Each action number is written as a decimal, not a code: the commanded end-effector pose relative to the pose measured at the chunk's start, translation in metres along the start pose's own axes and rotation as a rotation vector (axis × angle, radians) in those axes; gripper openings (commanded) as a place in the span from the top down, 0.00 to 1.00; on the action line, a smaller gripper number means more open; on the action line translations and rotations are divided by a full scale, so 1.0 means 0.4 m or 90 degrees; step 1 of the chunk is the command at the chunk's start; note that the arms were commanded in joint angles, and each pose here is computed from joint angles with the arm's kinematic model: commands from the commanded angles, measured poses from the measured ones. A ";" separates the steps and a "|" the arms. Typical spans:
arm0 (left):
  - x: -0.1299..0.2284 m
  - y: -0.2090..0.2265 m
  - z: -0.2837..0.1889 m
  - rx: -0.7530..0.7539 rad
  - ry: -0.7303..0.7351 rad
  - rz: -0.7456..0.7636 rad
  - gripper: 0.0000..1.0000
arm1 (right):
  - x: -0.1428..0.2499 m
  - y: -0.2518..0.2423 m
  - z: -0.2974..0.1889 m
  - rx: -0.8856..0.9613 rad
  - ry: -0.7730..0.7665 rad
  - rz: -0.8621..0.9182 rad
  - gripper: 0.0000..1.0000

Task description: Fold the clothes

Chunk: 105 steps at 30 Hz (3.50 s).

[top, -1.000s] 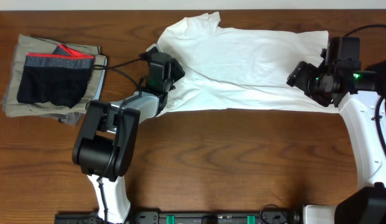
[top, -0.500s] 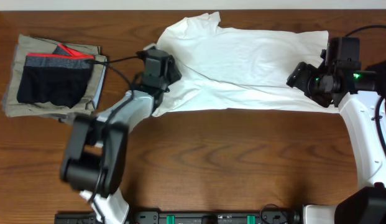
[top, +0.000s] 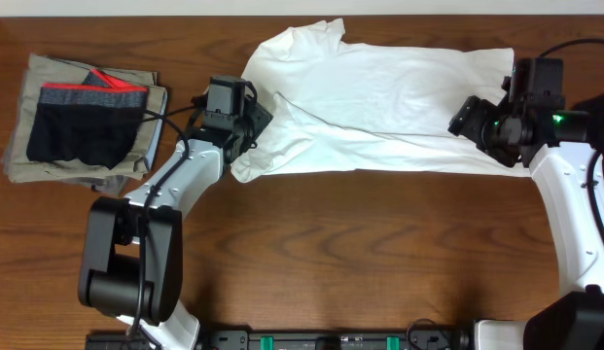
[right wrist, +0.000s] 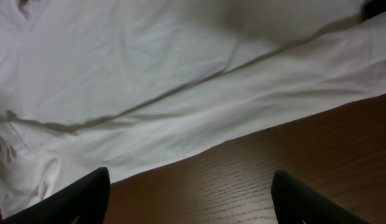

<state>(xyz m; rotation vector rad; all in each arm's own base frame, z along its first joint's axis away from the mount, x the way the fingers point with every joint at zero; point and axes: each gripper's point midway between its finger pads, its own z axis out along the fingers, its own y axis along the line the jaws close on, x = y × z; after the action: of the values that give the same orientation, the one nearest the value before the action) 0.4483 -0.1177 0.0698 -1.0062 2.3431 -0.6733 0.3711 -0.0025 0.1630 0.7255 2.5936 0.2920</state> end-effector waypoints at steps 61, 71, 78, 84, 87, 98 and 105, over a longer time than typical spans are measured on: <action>0.018 0.036 0.155 0.021 0.016 -0.129 0.62 | -0.007 -0.007 -0.003 0.007 -0.005 -0.006 0.18; 0.011 0.040 0.155 0.017 0.005 -0.129 0.88 | -0.007 -0.008 -0.002 0.007 -0.004 -0.006 0.18; 0.003 0.027 0.154 0.032 -0.001 -0.122 0.94 | -0.006 -0.008 -0.002 0.008 -0.004 -0.006 0.18; -0.024 -0.037 0.142 0.073 -0.011 -0.094 0.94 | -0.005 -0.013 0.001 0.013 -0.004 -0.005 0.18; -0.045 -0.048 0.139 0.074 -0.033 -0.084 0.94 | -0.003 -0.016 0.003 0.016 -0.003 -0.005 0.18; -0.129 -0.018 0.137 0.024 -0.163 0.013 0.94 | 0.000 -0.018 0.004 0.017 -0.001 -0.005 0.19; -0.170 -0.061 0.140 0.058 -0.223 0.115 0.93 | 0.001 -0.018 0.004 0.017 0.000 -0.005 0.19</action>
<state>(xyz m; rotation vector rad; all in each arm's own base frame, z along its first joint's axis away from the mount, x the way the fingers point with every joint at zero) 0.5276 -0.1024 0.0594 -0.9048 2.0477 -0.5961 0.3700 -0.0043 0.1618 0.7303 2.5963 0.2762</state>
